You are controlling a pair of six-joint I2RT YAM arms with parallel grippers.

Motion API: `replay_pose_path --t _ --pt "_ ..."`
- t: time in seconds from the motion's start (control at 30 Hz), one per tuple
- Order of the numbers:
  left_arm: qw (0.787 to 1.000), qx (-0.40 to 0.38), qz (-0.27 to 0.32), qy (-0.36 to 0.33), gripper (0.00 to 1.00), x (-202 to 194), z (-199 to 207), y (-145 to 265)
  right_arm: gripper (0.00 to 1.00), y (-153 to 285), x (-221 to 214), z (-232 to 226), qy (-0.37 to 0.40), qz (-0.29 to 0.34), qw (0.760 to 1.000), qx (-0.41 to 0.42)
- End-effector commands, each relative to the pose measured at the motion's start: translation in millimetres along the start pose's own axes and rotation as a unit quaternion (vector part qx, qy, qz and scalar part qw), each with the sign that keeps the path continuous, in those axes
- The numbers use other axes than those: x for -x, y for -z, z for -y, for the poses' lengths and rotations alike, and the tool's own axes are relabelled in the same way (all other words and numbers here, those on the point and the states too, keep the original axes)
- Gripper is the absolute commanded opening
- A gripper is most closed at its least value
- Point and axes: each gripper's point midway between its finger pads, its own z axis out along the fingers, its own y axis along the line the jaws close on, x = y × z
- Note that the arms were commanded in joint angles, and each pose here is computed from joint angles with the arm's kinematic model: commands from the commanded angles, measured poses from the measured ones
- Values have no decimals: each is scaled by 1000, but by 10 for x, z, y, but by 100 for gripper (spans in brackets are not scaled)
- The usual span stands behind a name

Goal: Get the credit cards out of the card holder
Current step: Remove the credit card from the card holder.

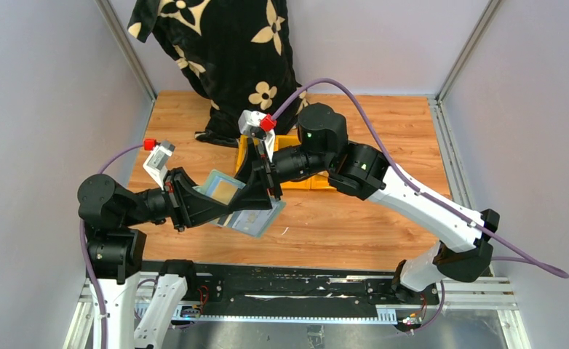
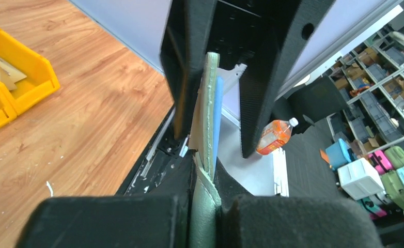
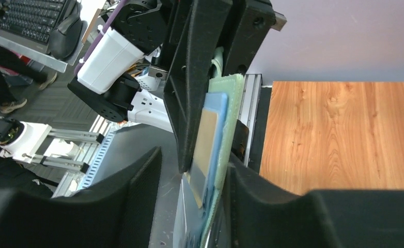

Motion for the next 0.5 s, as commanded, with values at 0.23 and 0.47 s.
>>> replay_pose_path --t 0.23,0.47 --pt "999 -16 -20 -36 35 -167 73 49 0 79 110 -43 -18 15 1000 16" --pt "999 -21 -16 -42 68 -96 177 54 0 122 -14 -60 -27 11 999 19"
